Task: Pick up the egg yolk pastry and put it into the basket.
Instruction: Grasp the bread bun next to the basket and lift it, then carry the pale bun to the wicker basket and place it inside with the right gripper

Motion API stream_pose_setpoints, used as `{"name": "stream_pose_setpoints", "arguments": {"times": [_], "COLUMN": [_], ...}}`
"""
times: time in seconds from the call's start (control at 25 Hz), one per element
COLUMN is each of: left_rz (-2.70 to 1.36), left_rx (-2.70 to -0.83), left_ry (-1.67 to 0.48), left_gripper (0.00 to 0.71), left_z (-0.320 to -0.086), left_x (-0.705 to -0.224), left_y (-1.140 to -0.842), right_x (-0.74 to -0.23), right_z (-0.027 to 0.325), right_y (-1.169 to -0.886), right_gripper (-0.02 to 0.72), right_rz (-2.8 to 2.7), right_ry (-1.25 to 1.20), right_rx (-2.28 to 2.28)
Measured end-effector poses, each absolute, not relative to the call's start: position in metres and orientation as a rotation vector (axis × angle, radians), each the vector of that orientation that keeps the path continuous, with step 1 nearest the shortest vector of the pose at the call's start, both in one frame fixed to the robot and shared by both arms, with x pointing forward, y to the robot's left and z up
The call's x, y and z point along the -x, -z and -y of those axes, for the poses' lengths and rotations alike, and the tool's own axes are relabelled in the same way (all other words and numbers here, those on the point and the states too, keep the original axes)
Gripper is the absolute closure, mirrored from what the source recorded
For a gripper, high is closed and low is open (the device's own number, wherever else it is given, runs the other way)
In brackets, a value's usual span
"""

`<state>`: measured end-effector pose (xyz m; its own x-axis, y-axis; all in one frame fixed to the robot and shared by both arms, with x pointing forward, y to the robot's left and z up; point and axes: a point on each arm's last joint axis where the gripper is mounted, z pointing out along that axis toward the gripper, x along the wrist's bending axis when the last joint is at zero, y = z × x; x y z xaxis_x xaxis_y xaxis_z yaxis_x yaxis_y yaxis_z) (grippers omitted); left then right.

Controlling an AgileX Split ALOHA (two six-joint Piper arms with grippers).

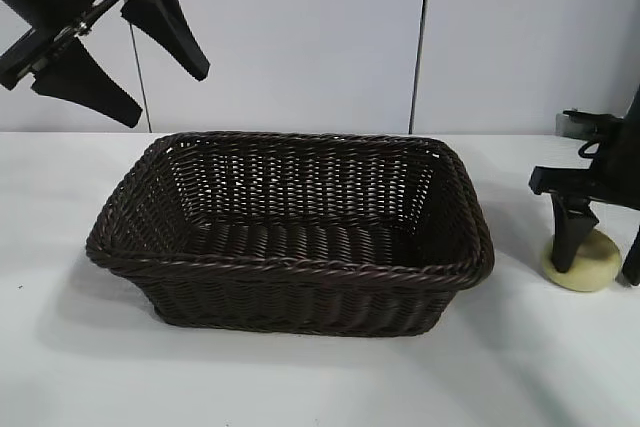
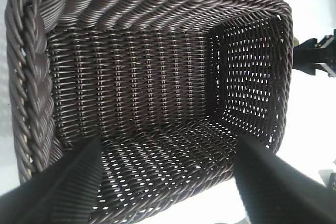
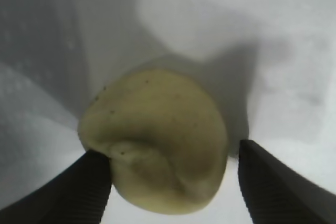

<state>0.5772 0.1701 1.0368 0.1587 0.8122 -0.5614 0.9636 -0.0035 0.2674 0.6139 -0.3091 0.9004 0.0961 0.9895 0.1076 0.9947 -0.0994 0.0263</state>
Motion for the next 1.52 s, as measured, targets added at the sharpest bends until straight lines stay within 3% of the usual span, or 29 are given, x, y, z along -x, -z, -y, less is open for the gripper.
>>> {"name": "stream_pose_setpoints", "arguments": {"times": [0.2,0.32,0.6,1.16,1.52], "left_rz": [-1.686,-1.686,-1.685,-1.685,-1.684], "left_rx": [-1.847,-1.847,-1.848,-1.848,-1.848], "left_ry": [0.329,0.329,0.329,0.329,0.329], "left_gripper": [0.196,0.196,0.196,0.196,0.196], "left_z": [-0.17,-0.17,-0.17,-0.17,-0.17], "left_x": [-0.577,-0.577,-0.577,-0.577,-0.577], "left_y": [-1.037,-1.037,-1.037,-1.037,-1.037], "right_x": [-0.615,-0.614,-0.616,-0.615,-0.613], "right_z": [0.309,0.309,0.309,0.303,0.294], "right_y": [-0.9,-0.9,-0.916,-1.035,-1.046], "right_gripper": [0.423,0.483,0.501,0.503,0.503], "right_rz": [2.075,2.073,2.092,2.184,2.127], "right_ry": [0.161,0.158,0.191,0.475,0.602], "right_rx": [2.292,2.29,2.299,2.297,2.232]}}
